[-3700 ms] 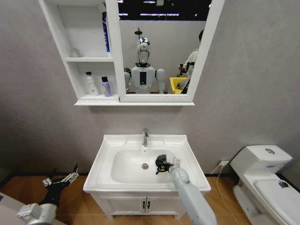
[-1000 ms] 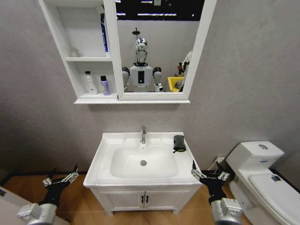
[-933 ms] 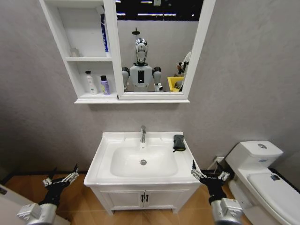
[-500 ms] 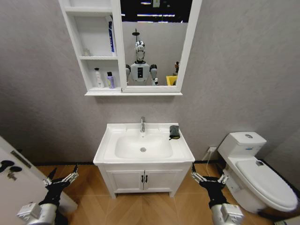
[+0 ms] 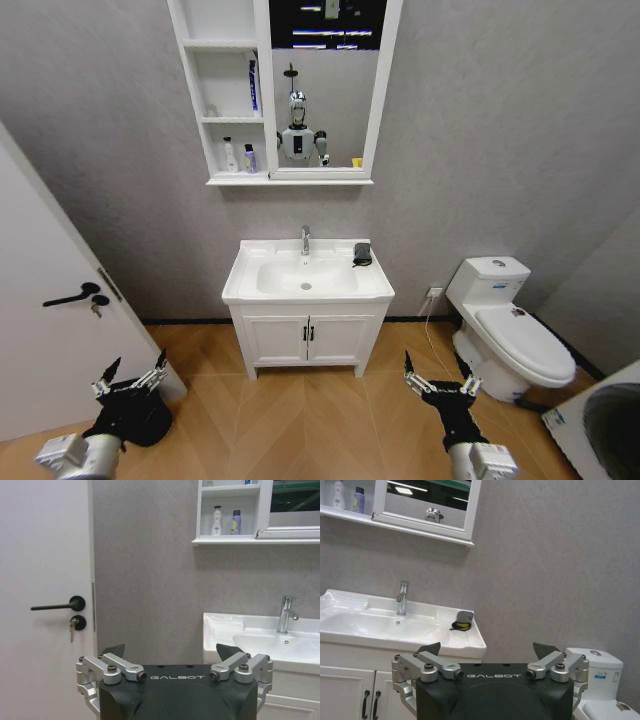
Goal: Move facial cleanser and shampoo from washbasin to cabinet, then wipe washbasin with towel.
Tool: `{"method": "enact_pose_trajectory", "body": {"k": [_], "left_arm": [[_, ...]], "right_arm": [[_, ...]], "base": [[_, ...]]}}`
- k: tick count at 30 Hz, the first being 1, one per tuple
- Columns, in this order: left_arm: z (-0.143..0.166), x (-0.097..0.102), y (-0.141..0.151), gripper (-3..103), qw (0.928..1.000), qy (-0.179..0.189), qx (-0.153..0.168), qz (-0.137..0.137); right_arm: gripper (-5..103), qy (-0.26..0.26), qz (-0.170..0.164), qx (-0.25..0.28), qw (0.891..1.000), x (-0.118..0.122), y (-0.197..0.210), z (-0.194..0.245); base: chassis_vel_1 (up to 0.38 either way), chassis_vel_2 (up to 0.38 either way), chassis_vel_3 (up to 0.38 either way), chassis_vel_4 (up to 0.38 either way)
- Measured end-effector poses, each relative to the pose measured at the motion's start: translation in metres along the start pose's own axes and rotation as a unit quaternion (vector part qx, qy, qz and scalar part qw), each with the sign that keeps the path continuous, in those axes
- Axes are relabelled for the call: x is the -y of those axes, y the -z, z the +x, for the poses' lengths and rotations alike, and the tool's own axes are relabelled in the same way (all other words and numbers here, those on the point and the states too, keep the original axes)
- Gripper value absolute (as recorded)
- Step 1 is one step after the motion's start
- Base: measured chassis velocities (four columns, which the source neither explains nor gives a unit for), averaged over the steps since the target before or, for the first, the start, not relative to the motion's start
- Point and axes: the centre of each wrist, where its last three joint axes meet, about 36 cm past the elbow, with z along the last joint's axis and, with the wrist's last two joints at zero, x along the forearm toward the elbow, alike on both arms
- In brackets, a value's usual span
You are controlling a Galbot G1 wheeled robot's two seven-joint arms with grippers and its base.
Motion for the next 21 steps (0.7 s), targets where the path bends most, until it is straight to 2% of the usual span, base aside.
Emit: {"method": "enact_pose_trajectory", "body": {"k": [5, 7, 12, 21], "left_arm": [[0.0000, 0.0000, 0.0000, 100, 1.0000, 0.000, 0.000, 0.000], [0.0000, 0.0000, -0.0001, 100, 1.0000, 0.000, 0.000, 0.000], [0.0001, 0.0000, 0.0000, 100, 1.0000, 0.000, 0.000, 0.000], [-0.0001, 0.0001, 0.0000, 100, 1.0000, 0.000, 0.000, 0.000]], "right_arm": [[100, 0.023, -0.006, 0.001, 1.000, -0.0008, -0.0010, 0.0014], [100, 0.058, -0.025, 0.001, 0.998, 0.0001, 0.0039, 0.0037], [100, 0.057, -0.021, 0.001, 0.998, 0.0003, 0.0051, 0.0017], [100, 0.053, -0.017, 0.000, 0.998, 0.0004, 0.0051, 0.0009]], "base": [[0.332, -0.344, -0.326, 0.356], [0.359, -0.358, -0.341, 0.328], [0.276, -0.247, -0.262, 0.268], [0.018, 0.005, -0.033, 0.037]]}}
